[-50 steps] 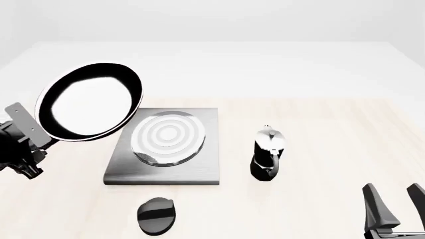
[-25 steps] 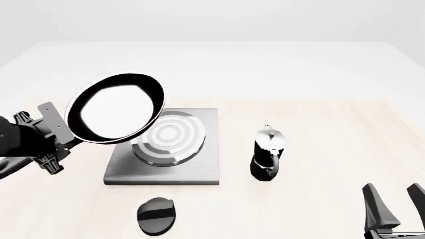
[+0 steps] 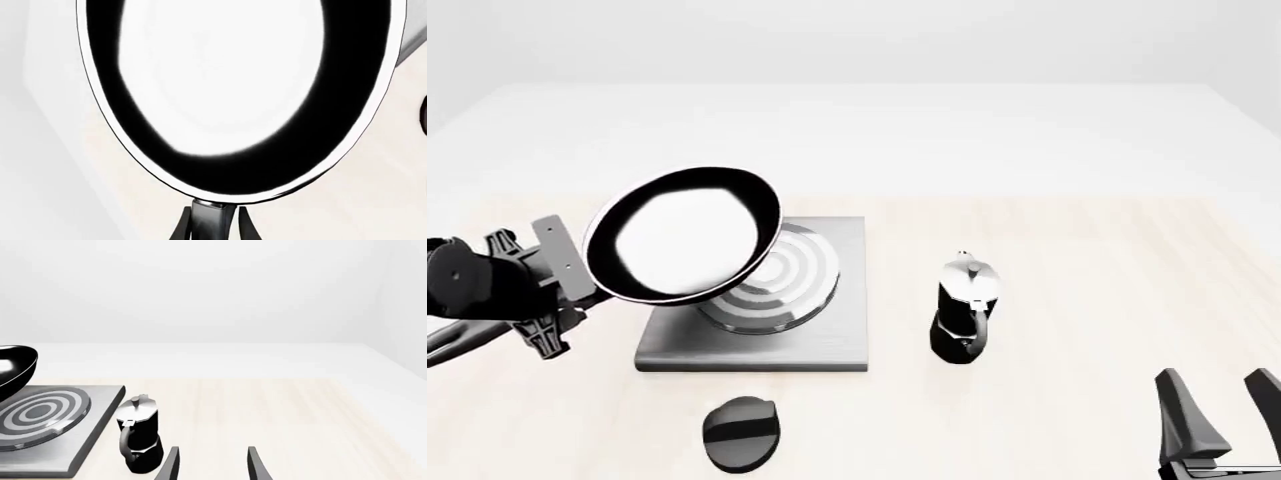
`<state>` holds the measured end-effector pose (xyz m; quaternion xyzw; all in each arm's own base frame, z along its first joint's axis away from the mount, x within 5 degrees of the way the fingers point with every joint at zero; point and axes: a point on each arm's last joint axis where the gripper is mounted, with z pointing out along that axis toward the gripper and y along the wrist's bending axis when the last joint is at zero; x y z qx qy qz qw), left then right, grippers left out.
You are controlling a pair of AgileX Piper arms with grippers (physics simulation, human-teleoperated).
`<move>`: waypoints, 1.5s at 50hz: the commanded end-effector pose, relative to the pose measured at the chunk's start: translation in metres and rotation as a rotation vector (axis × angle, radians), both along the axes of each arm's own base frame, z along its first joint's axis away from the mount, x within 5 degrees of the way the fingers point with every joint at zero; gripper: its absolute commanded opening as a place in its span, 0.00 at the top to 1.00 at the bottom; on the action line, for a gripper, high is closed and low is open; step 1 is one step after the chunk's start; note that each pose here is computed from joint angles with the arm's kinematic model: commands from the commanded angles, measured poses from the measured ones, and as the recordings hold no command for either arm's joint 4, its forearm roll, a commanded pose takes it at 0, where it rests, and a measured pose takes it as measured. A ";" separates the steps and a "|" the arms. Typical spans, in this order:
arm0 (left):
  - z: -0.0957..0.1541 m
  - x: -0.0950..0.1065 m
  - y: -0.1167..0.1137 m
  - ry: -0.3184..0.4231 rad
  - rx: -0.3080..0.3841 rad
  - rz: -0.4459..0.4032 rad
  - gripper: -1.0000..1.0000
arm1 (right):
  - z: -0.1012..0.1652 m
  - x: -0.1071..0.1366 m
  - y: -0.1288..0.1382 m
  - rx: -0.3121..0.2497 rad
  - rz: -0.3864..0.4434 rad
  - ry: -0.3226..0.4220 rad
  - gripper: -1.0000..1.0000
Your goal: Turn on the stove and put the frying pan on it.
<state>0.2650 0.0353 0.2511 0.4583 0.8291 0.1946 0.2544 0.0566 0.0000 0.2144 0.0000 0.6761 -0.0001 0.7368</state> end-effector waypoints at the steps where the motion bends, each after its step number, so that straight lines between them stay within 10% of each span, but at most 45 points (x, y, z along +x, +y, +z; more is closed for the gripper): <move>1: 0.004 0.014 -0.011 -0.033 -0.019 -0.032 1.00 | 0.000 0.000 0.000 0.000 0.000 0.000 0.00; 75: -0.048 0.056 -0.049 0.063 -0.018 -0.169 1.00 | 0.000 0.000 0.000 0.000 0.000 0.000 0.00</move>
